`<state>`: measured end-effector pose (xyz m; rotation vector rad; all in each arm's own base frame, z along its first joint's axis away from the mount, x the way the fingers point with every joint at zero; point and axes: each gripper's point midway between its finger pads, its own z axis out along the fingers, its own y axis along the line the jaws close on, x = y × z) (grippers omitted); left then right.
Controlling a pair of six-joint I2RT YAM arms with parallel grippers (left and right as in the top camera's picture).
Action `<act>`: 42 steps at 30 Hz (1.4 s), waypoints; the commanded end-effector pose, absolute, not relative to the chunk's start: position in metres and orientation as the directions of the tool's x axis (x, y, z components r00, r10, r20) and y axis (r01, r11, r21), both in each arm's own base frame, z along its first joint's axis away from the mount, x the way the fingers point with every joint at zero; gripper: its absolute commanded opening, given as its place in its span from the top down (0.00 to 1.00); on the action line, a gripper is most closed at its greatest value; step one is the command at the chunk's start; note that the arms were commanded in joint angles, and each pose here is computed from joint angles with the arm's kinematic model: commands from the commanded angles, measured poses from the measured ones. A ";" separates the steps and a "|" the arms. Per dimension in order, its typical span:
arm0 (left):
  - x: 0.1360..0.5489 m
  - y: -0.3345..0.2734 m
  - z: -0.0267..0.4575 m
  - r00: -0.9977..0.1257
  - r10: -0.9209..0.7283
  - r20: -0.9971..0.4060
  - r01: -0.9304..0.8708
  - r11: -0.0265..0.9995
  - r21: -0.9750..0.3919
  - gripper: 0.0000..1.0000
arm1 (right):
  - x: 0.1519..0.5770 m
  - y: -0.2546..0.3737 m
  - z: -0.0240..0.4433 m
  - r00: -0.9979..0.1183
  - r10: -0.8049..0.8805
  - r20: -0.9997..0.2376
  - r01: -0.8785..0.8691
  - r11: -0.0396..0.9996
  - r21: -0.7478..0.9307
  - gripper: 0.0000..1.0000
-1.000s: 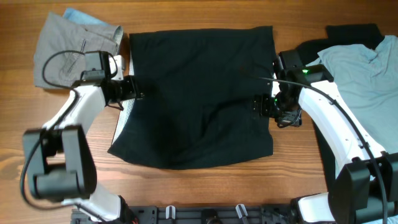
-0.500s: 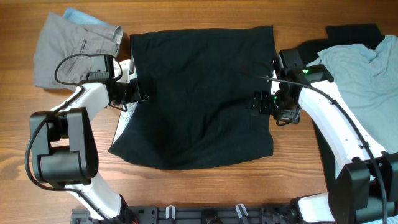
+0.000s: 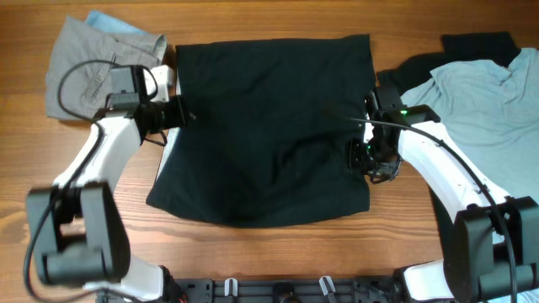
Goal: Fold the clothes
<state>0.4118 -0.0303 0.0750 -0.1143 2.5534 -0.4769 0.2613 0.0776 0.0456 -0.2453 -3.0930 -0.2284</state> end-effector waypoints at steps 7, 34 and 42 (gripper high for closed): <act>0.417 0.021 0.081 -0.810 -0.193 -0.554 -0.154 0.981 -0.117 0.92 | 0.262 0.079 0.042 -0.984 0.168 0.051 0.174 0.973 0.149 0.28; 0.396 -0.021 0.049 -0.901 -0.156 -0.405 -0.033 0.956 -0.293 0.96 | 0.188 0.106 0.014 -0.946 0.100 0.307 0.228 0.880 0.417 0.16; 0.388 -0.033 0.022 -0.935 -0.130 -0.331 -0.028 0.955 -0.294 0.96 | 0.229 0.119 0.020 -0.988 0.078 0.129 0.136 0.831 0.540 0.95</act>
